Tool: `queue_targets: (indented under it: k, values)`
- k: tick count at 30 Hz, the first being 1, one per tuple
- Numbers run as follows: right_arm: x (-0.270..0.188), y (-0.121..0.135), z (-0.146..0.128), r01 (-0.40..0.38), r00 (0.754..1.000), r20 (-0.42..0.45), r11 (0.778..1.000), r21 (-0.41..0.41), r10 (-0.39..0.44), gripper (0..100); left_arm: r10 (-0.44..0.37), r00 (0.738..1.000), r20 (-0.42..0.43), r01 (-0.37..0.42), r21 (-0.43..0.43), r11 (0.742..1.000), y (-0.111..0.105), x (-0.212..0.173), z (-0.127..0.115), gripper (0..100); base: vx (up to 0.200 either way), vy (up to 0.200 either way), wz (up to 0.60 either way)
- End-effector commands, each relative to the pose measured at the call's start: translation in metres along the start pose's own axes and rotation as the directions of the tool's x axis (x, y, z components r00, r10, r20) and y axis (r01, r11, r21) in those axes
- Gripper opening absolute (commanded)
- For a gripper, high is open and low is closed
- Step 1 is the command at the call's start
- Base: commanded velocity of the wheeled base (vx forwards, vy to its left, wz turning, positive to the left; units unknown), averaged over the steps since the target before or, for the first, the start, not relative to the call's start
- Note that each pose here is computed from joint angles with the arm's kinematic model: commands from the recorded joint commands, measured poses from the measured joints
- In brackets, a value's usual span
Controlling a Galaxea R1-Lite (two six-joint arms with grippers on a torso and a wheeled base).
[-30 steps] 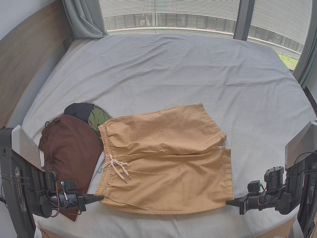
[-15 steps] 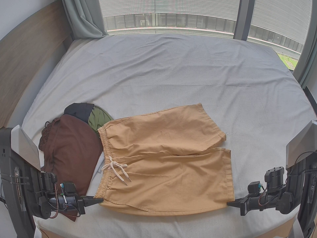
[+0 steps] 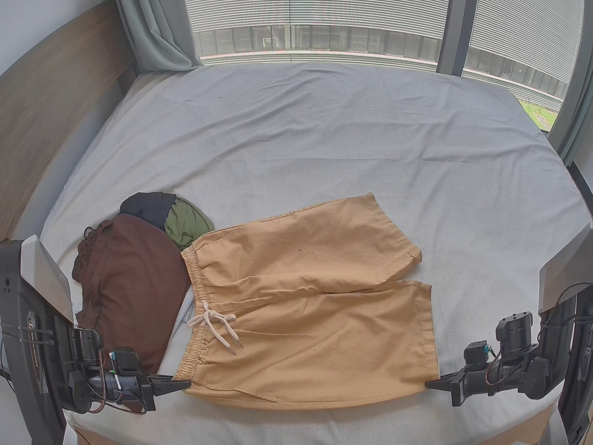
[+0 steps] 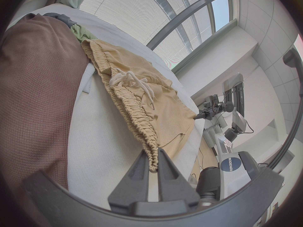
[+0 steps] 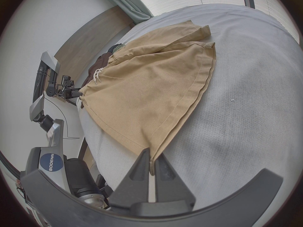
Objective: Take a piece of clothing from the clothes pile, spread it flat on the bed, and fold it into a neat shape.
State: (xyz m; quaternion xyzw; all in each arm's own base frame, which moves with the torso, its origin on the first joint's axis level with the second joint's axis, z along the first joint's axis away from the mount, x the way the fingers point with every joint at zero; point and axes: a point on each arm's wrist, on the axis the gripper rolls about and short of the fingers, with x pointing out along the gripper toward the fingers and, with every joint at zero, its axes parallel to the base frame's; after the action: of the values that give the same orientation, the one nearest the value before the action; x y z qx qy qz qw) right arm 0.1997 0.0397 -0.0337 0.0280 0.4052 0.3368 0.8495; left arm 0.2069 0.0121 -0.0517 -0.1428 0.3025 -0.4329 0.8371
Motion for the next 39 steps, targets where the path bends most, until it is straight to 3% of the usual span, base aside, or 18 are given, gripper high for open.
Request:
queue_targets:
  k: [1, 17, 24, 39]
  values:
    - [-0.005, 0.003, 0.0, -0.012, 1.0, 0.003, 1.0, -0.001, 0.012, 0, -0.008, 1.0, -0.017, 0.008, -0.015, 1.0, -0.002, -0.001, -0.006, 0, 0.0, 0.0, 0.0]
    - [-0.013, 0.004, 0.017, -0.042, 0.99, 0.134, 0.999, -0.031, 0.045, 0, -0.02, 1.0, 0.005, 0.02, 0.017, 1.0, 0.001, 0.004, 0.003, 0, 0.0, 0.0, 0.0]
    - [-0.014, 0.005, 0.029, -0.05, 0.974, 0.218, 0.999, -0.018, 0.052, 0, -0.026, 0.997, 0.075, 0.028, -0.026, 0.999, -0.001, 0.006, 0.035, 0, 0.0, 0.0, 0.0]
    - [-0.02, 0.007, 0.048, -0.067, 0.951, 0.302, 0.998, -0.017, 0.069, 0, -0.034, 0.993, 0.112, 0.034, 0.002, 0.999, 0.003, 0.014, 0.054, 0, 0.0, 0.0, 0.0]
